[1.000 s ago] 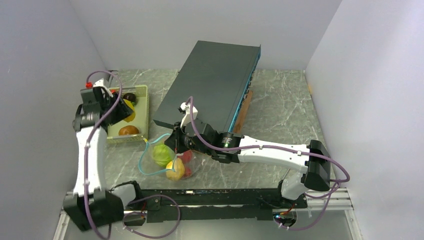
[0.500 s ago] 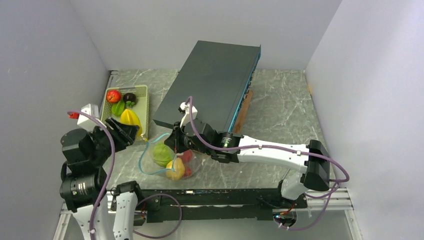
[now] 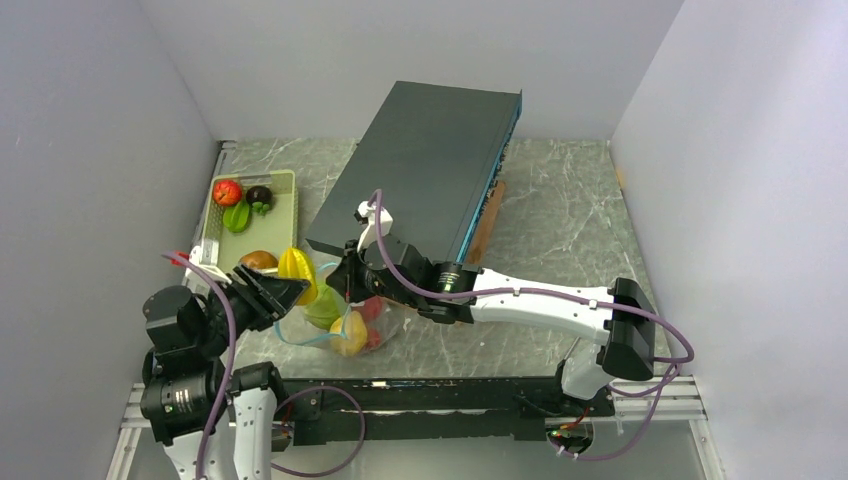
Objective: Place the food in the zip-top bag and seal the zipper
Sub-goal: Place the fake fruit in the zipper food storage bag.
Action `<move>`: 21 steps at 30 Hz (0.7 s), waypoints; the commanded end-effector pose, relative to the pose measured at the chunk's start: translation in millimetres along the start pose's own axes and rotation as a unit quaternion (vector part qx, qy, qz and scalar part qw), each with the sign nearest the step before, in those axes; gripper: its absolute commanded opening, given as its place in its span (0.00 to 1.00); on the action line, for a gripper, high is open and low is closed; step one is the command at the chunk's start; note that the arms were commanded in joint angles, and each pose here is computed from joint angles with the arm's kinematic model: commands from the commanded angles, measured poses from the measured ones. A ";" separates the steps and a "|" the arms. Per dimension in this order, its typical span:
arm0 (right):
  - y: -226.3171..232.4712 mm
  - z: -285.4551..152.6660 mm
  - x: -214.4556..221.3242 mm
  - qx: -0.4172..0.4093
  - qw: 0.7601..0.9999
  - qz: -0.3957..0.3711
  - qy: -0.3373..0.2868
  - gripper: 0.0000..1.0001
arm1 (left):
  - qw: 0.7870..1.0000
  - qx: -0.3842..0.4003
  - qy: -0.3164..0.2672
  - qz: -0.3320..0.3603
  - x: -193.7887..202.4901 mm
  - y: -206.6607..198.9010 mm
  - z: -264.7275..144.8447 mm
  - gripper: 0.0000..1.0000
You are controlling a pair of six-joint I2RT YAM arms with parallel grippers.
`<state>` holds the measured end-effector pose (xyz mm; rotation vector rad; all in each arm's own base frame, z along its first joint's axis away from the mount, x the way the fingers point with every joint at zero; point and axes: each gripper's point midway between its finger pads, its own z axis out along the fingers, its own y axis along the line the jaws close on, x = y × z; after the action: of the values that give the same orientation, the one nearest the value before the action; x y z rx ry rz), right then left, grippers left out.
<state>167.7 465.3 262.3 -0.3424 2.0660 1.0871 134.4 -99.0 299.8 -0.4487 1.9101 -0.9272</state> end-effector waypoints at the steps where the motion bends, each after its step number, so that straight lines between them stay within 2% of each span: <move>1: -39.2 13.9 -24.1 0.065 0.997 0.009 -0.035 0.00 | 1.000 0.003 0.009 0.003 7.8 -7.2 -10.6 0.16; 4: -38.1 13.7 -23.4 0.064 0.997 0.010 -0.032 0.00 | 1.000 -0.008 0.028 -0.005 18.9 6.9 -5.4 0.15; 11: -38.4 11.9 -25.3 0.064 0.997 0.009 -0.037 0.00 | 0.996 0.024 0.081 -0.010 50.2 17.2 -1.0 0.17; 16: -39.0 13.9 -21.8 0.062 0.998 0.011 -0.031 0.00 | 0.996 0.010 0.084 -0.007 55.3 22.8 -4.1 0.19; 21: -39.5 13.0 -22.3 0.064 0.997 0.009 -0.032 0.00 | 0.995 0.033 0.092 -0.015 58.0 18.6 -1.3 0.20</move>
<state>168.5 465.8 262.9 -0.3407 2.0653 1.0880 108.2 -117.1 245.6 -0.4263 2.0623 -1.0346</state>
